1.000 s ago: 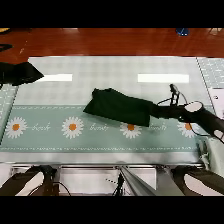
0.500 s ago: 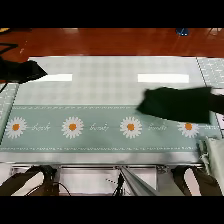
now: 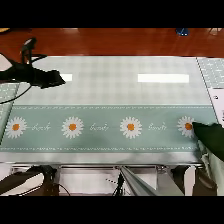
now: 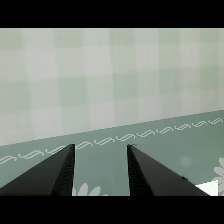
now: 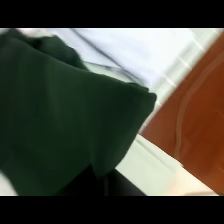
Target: Fold the shirts.
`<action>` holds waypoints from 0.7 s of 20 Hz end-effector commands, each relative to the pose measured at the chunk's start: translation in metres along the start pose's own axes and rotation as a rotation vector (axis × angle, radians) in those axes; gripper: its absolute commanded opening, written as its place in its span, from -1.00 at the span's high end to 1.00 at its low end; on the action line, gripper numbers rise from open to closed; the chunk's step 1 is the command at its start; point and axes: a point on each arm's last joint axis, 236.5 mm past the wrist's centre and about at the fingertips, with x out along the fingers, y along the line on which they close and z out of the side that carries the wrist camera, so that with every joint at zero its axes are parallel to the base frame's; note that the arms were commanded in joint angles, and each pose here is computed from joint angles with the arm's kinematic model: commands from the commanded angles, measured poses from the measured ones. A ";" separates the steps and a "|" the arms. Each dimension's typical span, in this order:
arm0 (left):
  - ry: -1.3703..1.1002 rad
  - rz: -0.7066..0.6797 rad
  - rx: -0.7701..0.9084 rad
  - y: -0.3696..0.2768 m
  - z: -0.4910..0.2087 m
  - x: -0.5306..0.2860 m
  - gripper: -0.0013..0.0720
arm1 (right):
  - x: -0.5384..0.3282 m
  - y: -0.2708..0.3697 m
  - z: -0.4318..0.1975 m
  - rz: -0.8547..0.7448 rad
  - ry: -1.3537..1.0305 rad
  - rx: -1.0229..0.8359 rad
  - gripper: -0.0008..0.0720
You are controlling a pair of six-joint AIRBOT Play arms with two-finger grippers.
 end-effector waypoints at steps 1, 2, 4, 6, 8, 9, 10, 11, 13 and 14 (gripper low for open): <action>-0.021 0.000 0.028 -0.003 0.007 0.018 -0.18 | -0.003 -0.052 -0.024 -0.223 0.103 0.047 0.90; -0.035 0.004 0.028 -0.002 0.011 0.019 -0.18 | 0.002 -0.048 -0.029 -0.220 0.140 0.031 0.90; -0.067 0.011 0.065 0.000 0.019 0.021 -0.18 | 0.019 -0.039 -0.053 -0.208 0.277 -0.045 0.90; -0.079 0.022 0.077 0.004 0.022 0.021 -0.18 | 0.034 -0.045 -0.073 -0.269 0.363 -0.100 0.90; -0.083 0.031 0.067 0.011 0.024 0.019 -0.18 | 0.037 -0.069 -0.084 -0.402 0.415 -0.141 0.90; -0.086 0.036 0.059 0.014 0.025 0.018 -0.18 | 0.039 -0.077 -0.082 -0.448 0.411 -0.160 0.90; -0.090 0.041 0.050 0.019 0.026 0.017 -0.18 | 0.042 -0.083 -0.081 -0.479 0.406 -0.178 0.90; -0.094 0.047 0.039 0.025 0.027 0.015 -0.18 | 0.044 -0.087 -0.081 -0.507 0.408 -0.196 0.90; -0.100 0.065 0.037 0.036 0.029 0.012 -0.18 | 0.051 -0.087 -0.091 -0.519 0.446 -0.227 0.90; -0.104 0.073 0.036 0.042 0.030 0.010 -0.18 | 0.055 -0.085 -0.103 -0.514 0.488 -0.226 0.90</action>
